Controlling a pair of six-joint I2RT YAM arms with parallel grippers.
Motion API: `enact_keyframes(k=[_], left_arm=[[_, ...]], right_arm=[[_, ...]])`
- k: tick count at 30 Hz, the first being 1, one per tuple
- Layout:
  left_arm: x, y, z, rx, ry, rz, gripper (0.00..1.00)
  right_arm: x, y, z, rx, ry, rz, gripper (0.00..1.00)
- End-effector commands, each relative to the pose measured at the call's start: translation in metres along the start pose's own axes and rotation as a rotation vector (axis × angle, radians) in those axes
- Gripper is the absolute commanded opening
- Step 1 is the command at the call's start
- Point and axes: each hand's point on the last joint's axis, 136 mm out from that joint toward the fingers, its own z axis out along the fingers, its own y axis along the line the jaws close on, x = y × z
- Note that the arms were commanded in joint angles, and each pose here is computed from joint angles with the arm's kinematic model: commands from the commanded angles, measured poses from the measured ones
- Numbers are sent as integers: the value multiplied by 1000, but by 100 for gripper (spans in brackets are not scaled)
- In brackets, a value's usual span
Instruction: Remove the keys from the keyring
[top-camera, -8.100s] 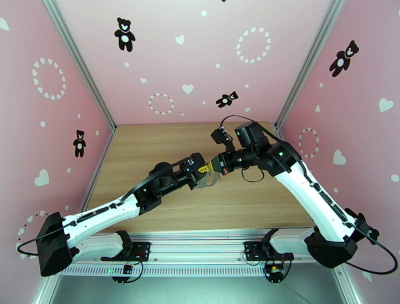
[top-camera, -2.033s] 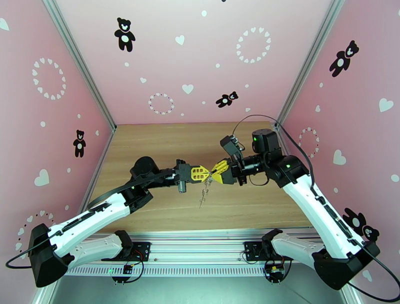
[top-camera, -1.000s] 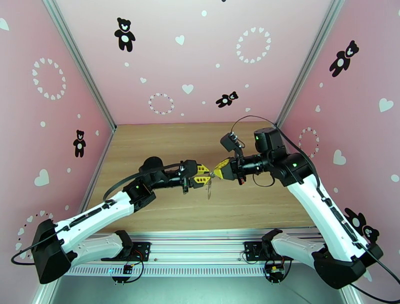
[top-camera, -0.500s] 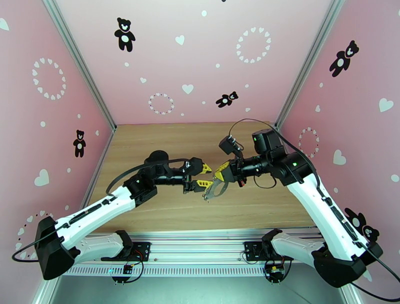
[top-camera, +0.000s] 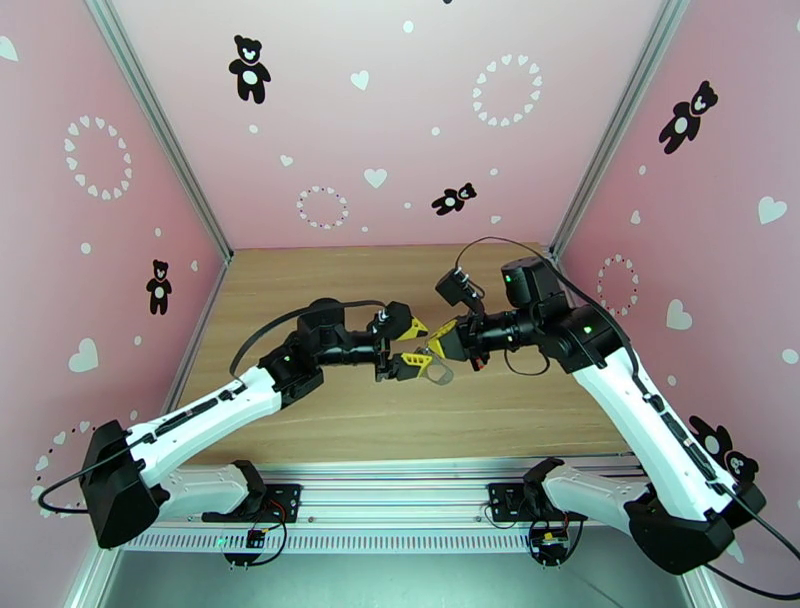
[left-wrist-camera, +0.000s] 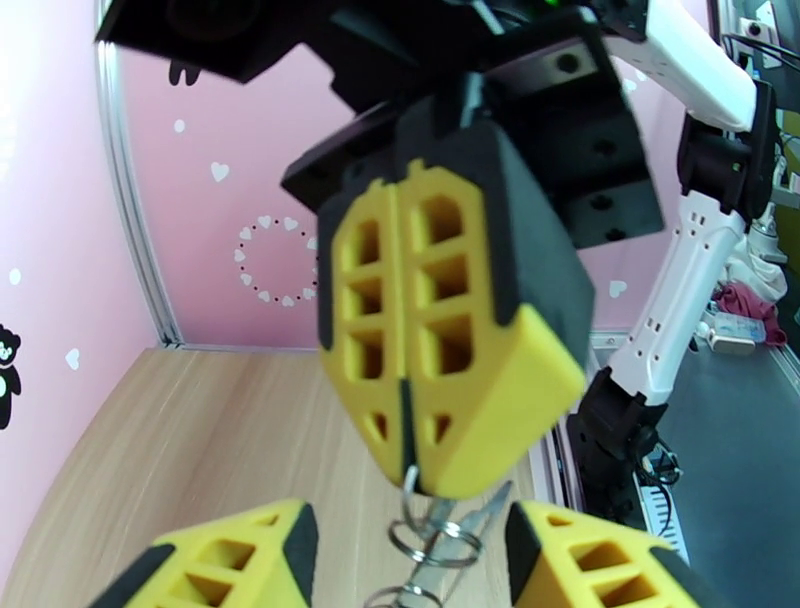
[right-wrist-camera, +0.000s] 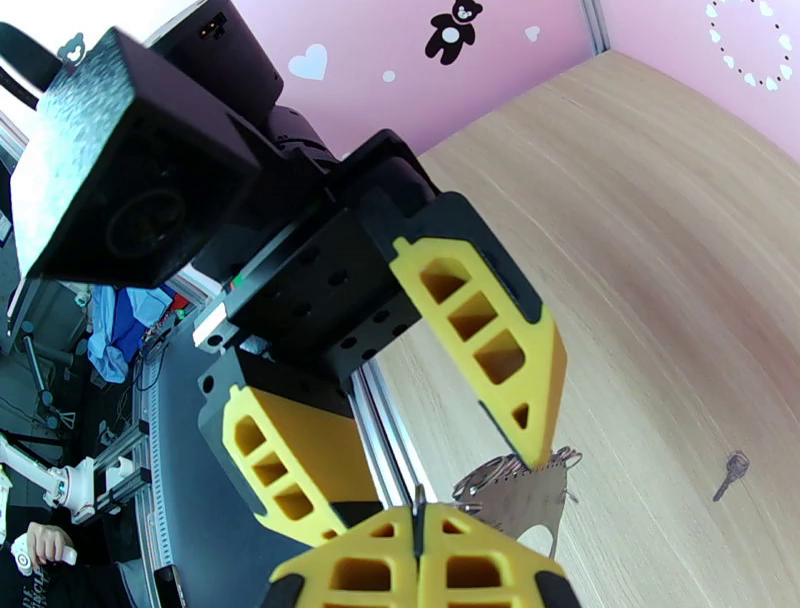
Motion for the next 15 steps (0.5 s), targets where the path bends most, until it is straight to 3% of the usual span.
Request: enact_keyframes(k=[1, 8, 15], left_arm=[[8, 5, 5, -21, -9, -22, 51], [16, 5, 7, -17, -6, -20, 43], [11, 1, 8, -24, -40, 13, 48]], right_arm=[[-8, 5, -7, 18, -48, -34, 0], [-7, 3, -7, 29, -53, -27, 0], [-7, 0, -6, 41, -61, -21, 0]])
